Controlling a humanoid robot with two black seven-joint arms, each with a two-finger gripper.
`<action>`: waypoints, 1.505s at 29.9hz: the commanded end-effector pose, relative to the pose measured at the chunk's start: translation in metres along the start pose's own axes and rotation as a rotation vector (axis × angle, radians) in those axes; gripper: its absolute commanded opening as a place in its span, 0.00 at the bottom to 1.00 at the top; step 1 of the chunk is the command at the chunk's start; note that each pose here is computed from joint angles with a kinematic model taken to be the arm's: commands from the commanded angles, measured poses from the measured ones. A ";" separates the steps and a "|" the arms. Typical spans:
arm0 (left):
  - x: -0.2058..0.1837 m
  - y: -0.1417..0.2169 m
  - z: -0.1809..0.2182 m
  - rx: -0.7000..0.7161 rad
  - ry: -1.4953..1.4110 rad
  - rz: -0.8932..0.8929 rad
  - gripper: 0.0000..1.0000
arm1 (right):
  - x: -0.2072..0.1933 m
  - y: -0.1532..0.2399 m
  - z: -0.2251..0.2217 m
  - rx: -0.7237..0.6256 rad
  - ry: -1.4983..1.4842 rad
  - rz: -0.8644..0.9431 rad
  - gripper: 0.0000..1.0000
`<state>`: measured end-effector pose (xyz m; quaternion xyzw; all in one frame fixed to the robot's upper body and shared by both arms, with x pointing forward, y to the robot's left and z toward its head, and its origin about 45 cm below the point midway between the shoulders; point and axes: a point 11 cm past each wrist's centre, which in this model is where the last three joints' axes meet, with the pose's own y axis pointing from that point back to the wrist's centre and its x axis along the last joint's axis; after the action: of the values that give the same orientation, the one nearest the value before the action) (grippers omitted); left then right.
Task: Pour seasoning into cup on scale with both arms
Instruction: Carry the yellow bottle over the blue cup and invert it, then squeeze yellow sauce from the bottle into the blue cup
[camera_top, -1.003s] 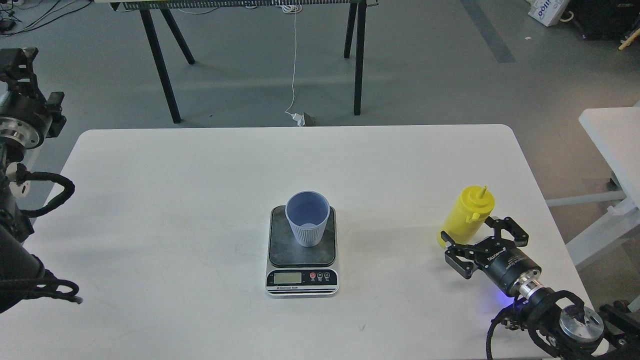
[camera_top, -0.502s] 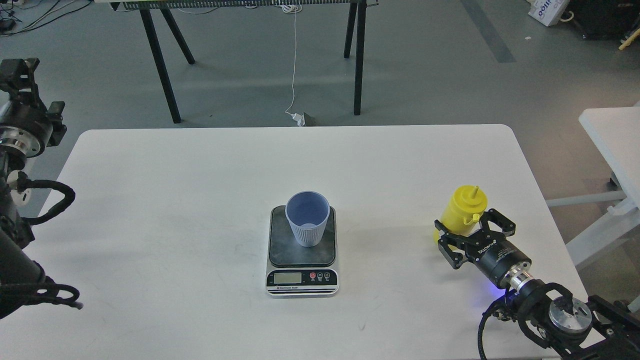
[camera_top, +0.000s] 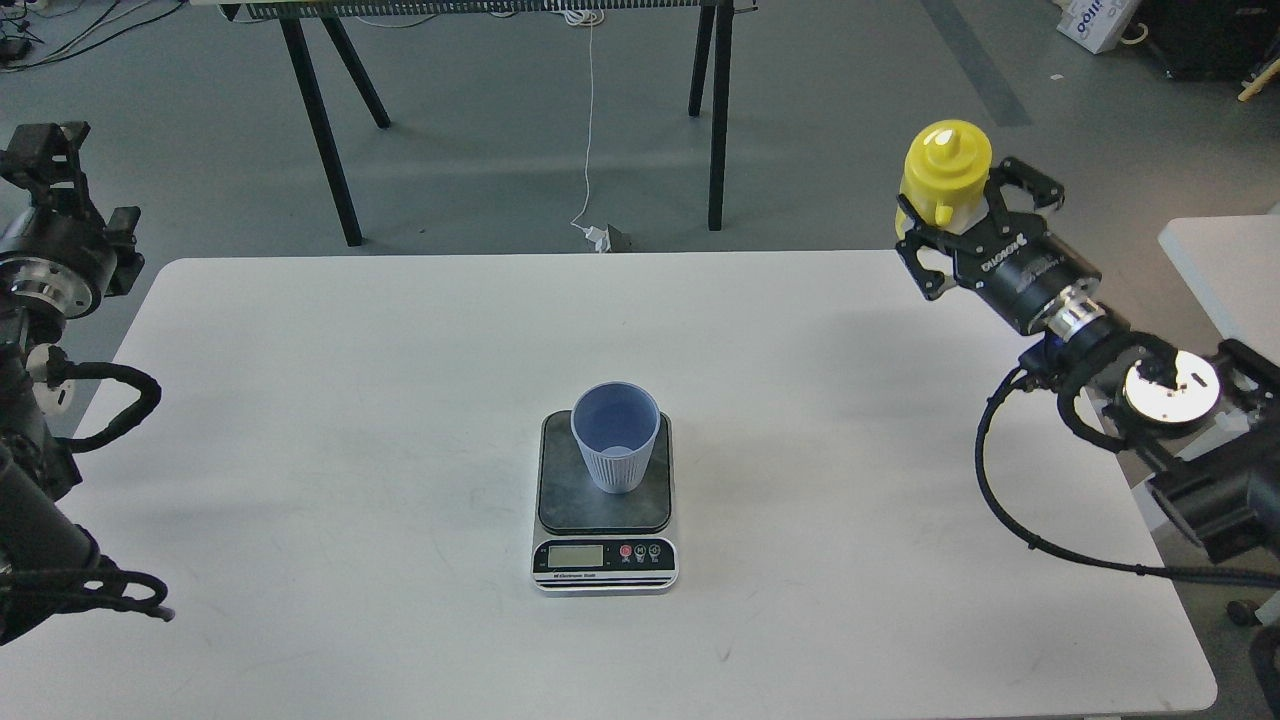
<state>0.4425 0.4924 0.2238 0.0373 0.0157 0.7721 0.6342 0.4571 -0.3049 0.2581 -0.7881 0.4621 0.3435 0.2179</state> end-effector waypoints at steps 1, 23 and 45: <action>-0.002 -0.002 0.004 -0.016 0.020 0.004 0.99 | -0.062 -0.057 -0.032 -0.069 0.367 -0.082 0.02; -0.021 -0.004 -0.005 -0.025 0.083 -0.009 1.00 | -0.158 -0.110 0.102 -0.531 1.491 -0.416 0.02; -0.019 0.003 -0.019 0.005 0.070 -0.009 1.00 | -0.168 -0.119 0.188 -0.573 1.665 -0.505 0.02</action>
<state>0.4421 0.4737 0.2043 0.0120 0.0399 0.7702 0.6364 0.4421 -0.0299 0.2629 -0.8828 0.1838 -0.2922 -0.3187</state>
